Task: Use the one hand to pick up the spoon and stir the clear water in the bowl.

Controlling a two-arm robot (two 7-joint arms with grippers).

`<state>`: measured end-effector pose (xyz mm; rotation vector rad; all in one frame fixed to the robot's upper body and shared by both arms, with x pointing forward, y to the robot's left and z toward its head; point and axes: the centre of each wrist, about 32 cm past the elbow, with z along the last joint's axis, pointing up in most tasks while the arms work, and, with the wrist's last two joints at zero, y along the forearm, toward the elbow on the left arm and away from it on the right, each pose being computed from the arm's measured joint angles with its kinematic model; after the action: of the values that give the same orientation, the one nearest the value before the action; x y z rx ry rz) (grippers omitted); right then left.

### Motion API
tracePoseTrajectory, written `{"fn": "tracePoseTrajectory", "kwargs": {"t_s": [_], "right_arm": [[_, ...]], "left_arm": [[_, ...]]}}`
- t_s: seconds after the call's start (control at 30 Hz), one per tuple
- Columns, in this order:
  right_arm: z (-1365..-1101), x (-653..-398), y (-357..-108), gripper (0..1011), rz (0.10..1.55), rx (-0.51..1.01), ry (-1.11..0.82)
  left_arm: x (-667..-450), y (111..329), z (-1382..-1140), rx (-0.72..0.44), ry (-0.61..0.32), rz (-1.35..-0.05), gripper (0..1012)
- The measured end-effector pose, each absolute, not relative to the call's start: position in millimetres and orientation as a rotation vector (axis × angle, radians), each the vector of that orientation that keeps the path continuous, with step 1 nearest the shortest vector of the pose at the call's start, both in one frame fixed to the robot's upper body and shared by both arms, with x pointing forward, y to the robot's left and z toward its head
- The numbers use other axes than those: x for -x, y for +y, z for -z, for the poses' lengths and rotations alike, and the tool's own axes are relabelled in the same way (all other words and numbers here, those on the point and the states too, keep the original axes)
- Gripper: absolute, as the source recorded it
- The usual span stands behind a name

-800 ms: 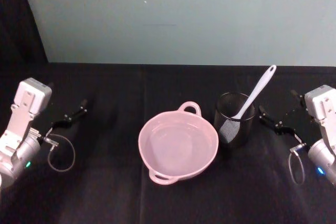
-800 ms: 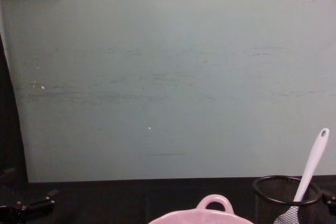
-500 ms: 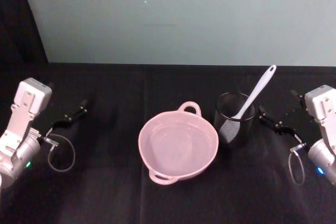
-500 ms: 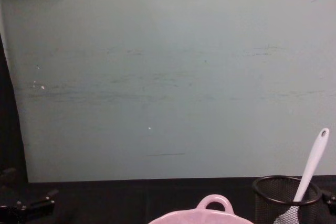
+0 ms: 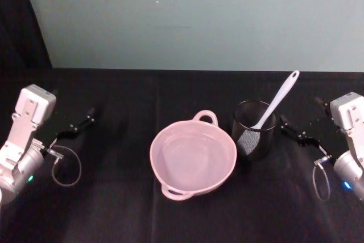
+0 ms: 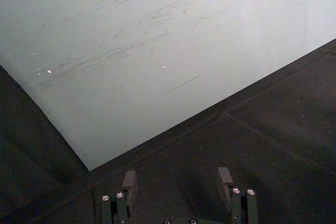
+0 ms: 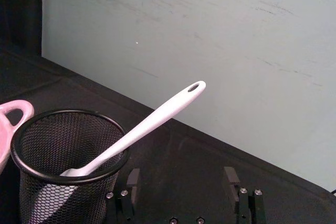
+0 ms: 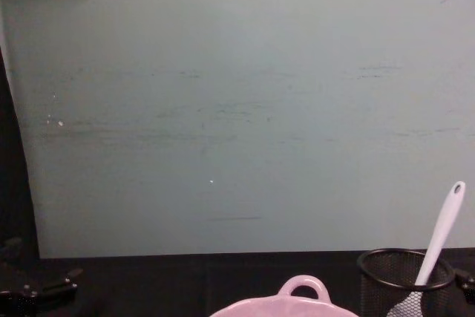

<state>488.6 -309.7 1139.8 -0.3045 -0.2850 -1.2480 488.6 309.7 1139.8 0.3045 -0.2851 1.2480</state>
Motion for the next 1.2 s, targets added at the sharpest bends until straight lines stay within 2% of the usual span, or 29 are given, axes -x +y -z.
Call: {"fn": "tracePoseTrajectory", "kwargs": {"t_s": [0.47, 0.8, 0.97, 1.2], "right_arm": [[-1140.0, -488.2, -310.7, 1002, 1.250, 0.303, -0.284], [-1143.1, -468.2, -326.9, 1003, 1.257, 0.240, -0.231], [-1151.6, -457.2, -330.7, 1002, 1.252, 0.162, -0.158], [-1164.6, -456.9, -325.8, 1003, 1.176, -0.034, 0.123]], "left_arm": [[-488.6, 309.7, -1139.8, -0.304, -0.285, -1.248, 1005], [-488.6, 309.7, -1139.8, -0.304, -0.285, -1.248, 1005], [-488.6, 309.7, -1139.8, -0.304, -0.285, -1.248, 1005], [-488.6, 309.7, -1139.8, -0.304, -0.285, -1.248, 1005]]}}
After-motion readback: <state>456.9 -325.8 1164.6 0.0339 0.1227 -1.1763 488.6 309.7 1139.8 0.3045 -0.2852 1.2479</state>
